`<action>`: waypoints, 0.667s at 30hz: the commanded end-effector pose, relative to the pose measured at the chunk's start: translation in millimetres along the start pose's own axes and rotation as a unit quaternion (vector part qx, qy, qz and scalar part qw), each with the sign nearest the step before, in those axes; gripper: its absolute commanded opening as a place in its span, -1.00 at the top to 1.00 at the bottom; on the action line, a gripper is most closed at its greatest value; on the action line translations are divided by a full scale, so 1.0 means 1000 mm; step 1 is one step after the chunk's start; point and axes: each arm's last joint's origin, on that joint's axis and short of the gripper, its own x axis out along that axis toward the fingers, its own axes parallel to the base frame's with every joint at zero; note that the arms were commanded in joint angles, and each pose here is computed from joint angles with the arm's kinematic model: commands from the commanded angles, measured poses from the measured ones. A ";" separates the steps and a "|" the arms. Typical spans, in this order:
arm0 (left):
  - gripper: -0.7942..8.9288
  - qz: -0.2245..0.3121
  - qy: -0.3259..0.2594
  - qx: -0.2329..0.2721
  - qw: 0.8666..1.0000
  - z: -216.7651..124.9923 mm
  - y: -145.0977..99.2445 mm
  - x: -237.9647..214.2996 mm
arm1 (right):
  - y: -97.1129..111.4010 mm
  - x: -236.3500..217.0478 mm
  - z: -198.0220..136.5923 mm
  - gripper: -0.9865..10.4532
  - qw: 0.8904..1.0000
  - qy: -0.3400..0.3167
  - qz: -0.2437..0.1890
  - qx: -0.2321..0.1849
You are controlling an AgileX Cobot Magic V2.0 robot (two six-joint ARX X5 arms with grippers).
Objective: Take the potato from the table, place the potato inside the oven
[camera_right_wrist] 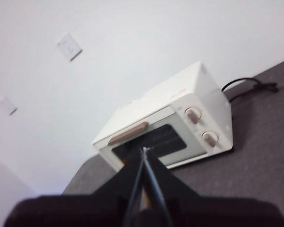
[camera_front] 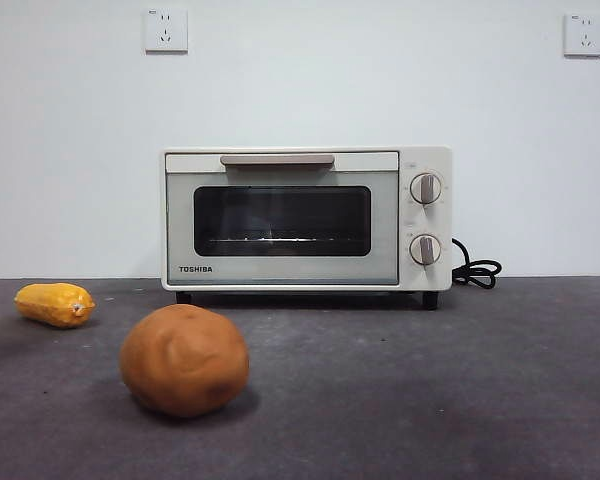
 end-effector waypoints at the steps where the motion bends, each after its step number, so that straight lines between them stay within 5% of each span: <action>1: 0.85 -0.010 0.036 -0.007 0.999 0.016 -0.005 0.013 | 0.011 -0.001 0.013 0.83 0.999 0.024 0.004 -0.025; 10: 0.85 -0.044 0.173 0.016 0.984 0.063 -0.016 0.078 | 0.037 0.014 0.059 0.83 0.995 0.095 -0.010 -0.042; 20: 0.85 -0.069 0.280 0.000 0.957 0.085 -0.017 0.159 | 0.045 0.048 0.092 0.83 0.976 0.203 -0.017 -0.076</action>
